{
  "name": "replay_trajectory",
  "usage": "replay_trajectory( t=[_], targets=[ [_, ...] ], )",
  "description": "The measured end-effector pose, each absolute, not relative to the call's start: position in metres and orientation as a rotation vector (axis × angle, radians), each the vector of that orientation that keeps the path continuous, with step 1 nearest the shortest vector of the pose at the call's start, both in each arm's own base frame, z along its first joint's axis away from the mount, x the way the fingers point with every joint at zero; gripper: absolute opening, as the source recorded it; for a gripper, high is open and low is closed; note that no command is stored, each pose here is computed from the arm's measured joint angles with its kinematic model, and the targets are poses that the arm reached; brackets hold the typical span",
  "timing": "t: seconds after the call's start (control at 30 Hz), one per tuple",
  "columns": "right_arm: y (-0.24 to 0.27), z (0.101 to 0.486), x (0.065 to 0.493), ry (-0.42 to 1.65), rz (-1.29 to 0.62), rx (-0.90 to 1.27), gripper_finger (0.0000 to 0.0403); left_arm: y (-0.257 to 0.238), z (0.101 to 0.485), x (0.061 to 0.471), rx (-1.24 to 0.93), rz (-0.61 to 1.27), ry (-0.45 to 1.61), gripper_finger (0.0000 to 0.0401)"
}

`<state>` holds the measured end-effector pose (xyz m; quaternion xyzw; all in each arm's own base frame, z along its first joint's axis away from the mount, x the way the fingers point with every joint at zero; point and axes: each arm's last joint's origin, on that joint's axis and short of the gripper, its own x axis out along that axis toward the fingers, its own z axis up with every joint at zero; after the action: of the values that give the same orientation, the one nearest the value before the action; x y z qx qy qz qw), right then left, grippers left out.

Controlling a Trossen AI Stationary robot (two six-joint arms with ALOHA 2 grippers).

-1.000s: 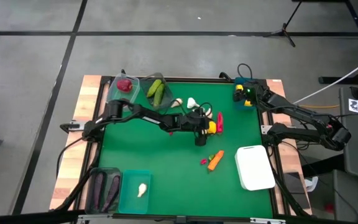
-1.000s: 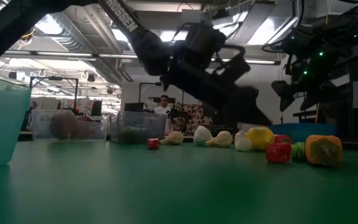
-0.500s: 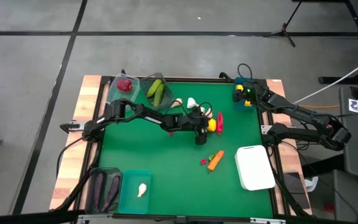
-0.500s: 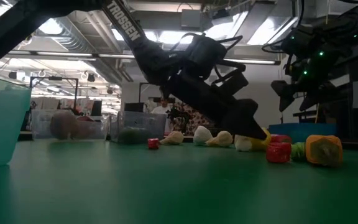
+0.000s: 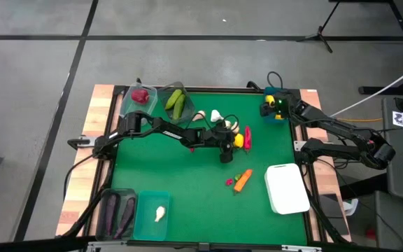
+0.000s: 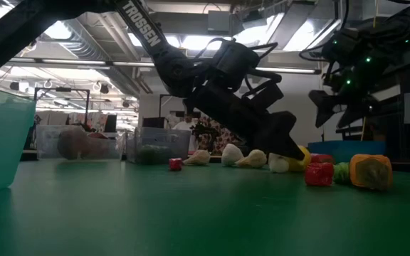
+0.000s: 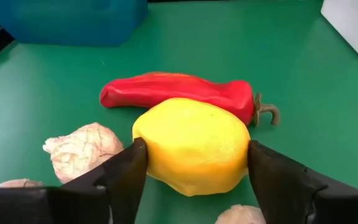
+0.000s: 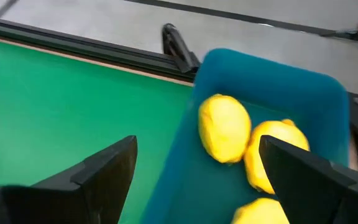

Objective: Sort produce into baskets
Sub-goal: Put the lemon into the blue bin

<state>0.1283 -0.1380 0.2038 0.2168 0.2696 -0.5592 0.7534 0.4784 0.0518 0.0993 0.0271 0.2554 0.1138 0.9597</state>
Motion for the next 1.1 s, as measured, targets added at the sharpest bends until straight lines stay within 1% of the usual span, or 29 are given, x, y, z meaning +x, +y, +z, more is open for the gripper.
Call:
replay_trajectory(
  t=[0.2, 0.4, 0.5, 0.67, 0.77, 0.97, 1.1],
  targets=[
    [-0.139, 0.208, 0.134, 0.527, -1.109, 0.495, 0.0335, 0.052, 0.100, 0.478, 0.020, 0.240, 0.513, 0.0244],
    [-0.139, 0.221, 0.141, 0.405, -0.919, 0.507, 0.0335, 0.052, 0.106, 0.478, 0.001, 0.245, 0.503, 0.0243],
    [-0.136, 0.233, 0.141, 0.309, -0.830, 0.492, 0.0335, 0.052, 0.115, 0.477, -0.008, 0.248, 0.484, 0.0243],
    [-0.125, 0.256, 0.135, 0.161, -0.682, 0.462, 0.0335, 0.052, 0.142, 0.477, -0.010, 0.249, 0.408, 0.0243],
    [-0.114, 0.269, 0.128, 0.115, -0.546, 0.356, 0.0335, 0.052, 0.160, 0.475, -0.039, 0.254, 0.360, 0.0243],
    [-0.080, 0.294, 0.108, 0.018, -0.114, 0.078, 0.0335, 0.051, 0.209, 0.467, -0.168, 0.260, 0.224, 0.0243],
    [-0.060, 0.304, 0.095, -0.052, -0.020, -0.050, 0.0335, 0.052, 0.239, 0.460, -0.276, 0.201, 0.152, 0.0243]
  ],
)
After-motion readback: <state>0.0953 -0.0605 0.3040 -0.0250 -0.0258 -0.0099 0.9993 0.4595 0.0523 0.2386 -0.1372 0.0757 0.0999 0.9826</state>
